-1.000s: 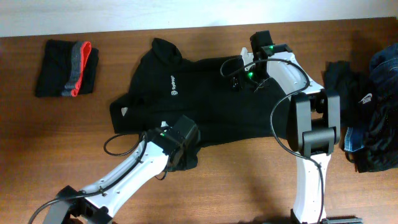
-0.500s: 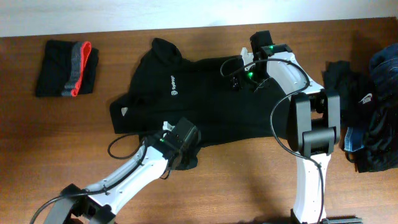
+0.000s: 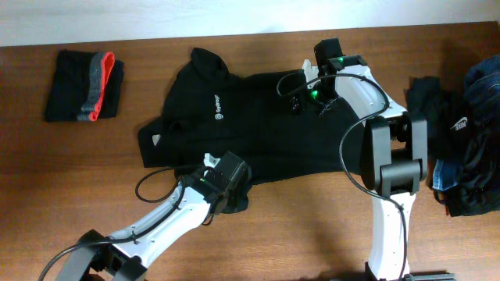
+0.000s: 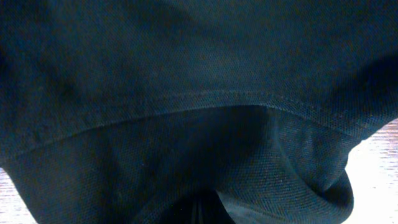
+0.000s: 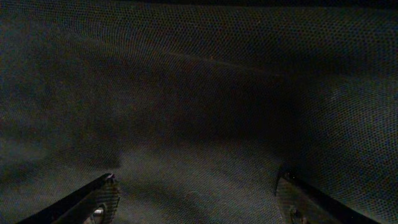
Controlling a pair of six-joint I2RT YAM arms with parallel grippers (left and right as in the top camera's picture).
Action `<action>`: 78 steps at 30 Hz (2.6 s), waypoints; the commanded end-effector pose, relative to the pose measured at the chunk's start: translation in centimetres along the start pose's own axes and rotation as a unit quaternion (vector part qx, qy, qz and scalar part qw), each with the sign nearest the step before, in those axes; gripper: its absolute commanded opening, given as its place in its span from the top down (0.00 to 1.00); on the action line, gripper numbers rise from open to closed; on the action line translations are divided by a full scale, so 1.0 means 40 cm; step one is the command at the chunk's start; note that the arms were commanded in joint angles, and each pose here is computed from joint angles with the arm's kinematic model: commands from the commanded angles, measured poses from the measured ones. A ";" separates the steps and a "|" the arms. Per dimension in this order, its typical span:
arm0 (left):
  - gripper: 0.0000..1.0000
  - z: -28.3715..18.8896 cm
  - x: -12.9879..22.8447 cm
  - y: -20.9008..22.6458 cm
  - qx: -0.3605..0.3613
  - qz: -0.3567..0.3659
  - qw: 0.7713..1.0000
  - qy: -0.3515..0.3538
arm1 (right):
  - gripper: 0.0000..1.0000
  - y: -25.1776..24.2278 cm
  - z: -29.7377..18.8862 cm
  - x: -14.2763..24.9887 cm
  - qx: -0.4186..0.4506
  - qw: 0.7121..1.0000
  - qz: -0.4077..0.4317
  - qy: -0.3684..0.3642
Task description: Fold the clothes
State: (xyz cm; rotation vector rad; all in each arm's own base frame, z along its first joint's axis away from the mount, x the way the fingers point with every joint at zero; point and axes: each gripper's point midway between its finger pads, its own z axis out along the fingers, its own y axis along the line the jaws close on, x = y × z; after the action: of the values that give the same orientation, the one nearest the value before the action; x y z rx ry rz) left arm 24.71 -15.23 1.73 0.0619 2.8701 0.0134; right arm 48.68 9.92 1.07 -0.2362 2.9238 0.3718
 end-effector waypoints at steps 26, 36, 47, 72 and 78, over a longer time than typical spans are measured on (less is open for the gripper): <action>1.00 -0.151 -0.096 0.032 -0.033 0.047 0.996 -0.074 | 0.11 -0.018 0.053 0.029 0.005 1.000 0.008 0.026; 1.00 -0.105 0.009 -0.054 0.062 0.060 0.995 0.041 | 0.11 -0.018 0.053 0.034 0.005 1.000 0.008 0.029; 1.00 -0.028 0.063 -0.051 0.023 0.082 0.992 0.096 | 0.10 -0.018 0.053 0.033 0.006 1.000 0.008 0.029; 1.00 0.065 -0.001 0.026 -0.101 0.096 0.989 0.041 | 0.07 -0.018 0.053 0.028 0.006 1.000 0.007 0.025; 1.00 0.067 -0.002 0.019 -0.094 0.094 0.990 0.040 | 0.07 -0.018 0.053 0.029 0.006 1.000 0.007 0.025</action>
State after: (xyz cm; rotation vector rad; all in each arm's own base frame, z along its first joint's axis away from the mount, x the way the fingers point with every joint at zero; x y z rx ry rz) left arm 25.49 -14.99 -0.12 0.2823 2.9148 0.2816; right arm 48.64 10.01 1.12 -0.2369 2.9241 0.3803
